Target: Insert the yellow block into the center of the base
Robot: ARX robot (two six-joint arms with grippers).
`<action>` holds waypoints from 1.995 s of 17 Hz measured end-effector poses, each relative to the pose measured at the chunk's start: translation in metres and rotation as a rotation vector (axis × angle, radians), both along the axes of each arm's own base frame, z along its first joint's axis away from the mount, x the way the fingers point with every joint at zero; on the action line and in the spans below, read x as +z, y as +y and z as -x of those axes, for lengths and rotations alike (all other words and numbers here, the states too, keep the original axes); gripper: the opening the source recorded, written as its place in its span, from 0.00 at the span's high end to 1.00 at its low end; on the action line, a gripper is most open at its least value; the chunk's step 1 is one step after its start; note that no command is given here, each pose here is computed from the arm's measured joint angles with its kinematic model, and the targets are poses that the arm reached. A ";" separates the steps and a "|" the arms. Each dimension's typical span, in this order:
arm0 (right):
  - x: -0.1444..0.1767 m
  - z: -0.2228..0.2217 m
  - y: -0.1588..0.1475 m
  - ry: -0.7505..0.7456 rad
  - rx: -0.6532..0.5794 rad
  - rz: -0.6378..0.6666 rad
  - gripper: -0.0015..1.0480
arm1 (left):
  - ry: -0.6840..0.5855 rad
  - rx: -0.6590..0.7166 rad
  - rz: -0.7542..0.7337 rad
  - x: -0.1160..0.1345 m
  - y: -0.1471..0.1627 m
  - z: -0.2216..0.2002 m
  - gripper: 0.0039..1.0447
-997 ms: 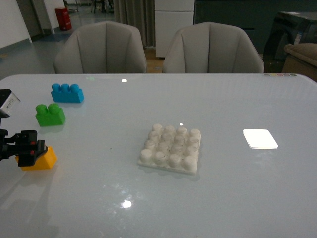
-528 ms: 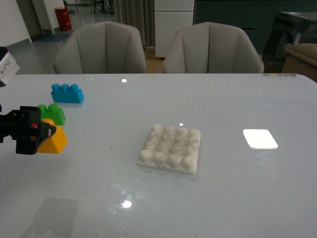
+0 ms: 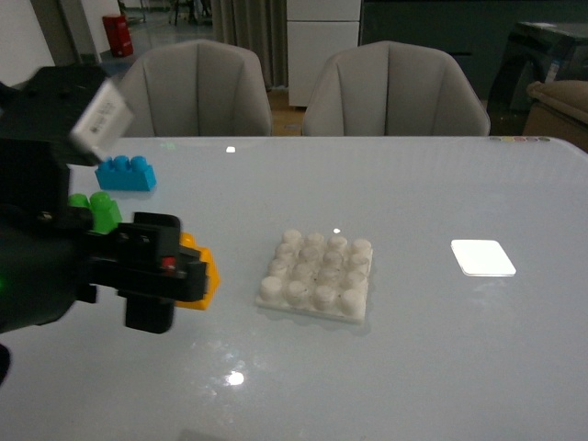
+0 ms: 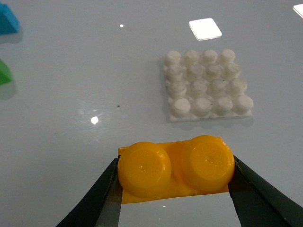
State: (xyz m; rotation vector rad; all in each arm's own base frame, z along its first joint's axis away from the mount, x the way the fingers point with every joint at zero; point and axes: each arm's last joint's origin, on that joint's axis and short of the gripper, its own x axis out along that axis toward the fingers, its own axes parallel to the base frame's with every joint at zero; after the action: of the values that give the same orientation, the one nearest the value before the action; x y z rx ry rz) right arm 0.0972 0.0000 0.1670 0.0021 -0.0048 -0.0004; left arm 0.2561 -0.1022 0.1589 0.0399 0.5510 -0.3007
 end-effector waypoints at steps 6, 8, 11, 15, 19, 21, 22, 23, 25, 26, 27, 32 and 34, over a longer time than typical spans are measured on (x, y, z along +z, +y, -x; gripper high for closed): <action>0.000 0.000 0.000 0.000 0.000 0.000 0.06 | 0.023 -0.106 0.001 -0.012 -0.070 -0.022 0.45; 0.000 0.000 0.000 0.000 0.000 0.000 0.06 | 0.029 -0.110 -0.014 -0.018 -0.085 -0.034 0.45; 0.000 0.000 0.000 0.000 0.000 0.000 0.06 | 0.023 -0.112 -0.021 -0.023 -0.103 -0.055 0.45; 0.000 0.000 0.000 0.000 0.000 0.000 0.06 | 0.053 -0.095 -0.065 -0.038 -0.114 -0.093 0.45; 0.000 0.000 0.000 0.000 0.000 0.000 0.06 | 0.053 -0.079 -0.072 -0.040 -0.115 -0.106 0.45; 0.000 0.000 0.000 0.000 0.000 0.000 0.06 | 0.059 -0.068 -0.074 -0.044 -0.114 -0.116 0.45; 0.000 0.000 0.000 0.000 0.000 0.000 0.06 | 0.061 -0.070 -0.070 -0.046 -0.114 -0.119 0.45; 0.000 0.000 0.000 0.000 0.000 0.000 0.06 | 0.066 -0.070 -0.073 -0.049 -0.114 -0.119 0.45; 0.000 0.000 0.000 0.000 0.000 0.000 0.06 | 0.071 -0.071 -0.075 -0.053 -0.115 -0.121 0.45; 0.000 0.000 0.000 0.000 0.000 0.000 0.06 | 0.073 -0.071 -0.076 -0.055 -0.116 -0.122 0.45; 0.000 0.000 0.000 0.000 0.000 0.000 0.06 | 0.076 -0.070 -0.078 -0.060 -0.117 -0.123 0.45; 0.000 0.000 0.000 0.000 0.000 0.000 0.06 | 0.064 -0.060 -0.071 -0.064 -0.116 -0.126 0.45; 0.000 0.000 0.000 0.000 0.000 0.000 0.06 | 0.067 -0.063 -0.061 -0.065 -0.118 -0.124 0.45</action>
State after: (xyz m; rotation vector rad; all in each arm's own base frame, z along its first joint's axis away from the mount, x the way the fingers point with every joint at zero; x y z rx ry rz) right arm 0.0972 0.0000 0.1669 0.0021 -0.0044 -0.0004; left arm 0.3796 -0.2203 0.0941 0.1069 0.6259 -0.3478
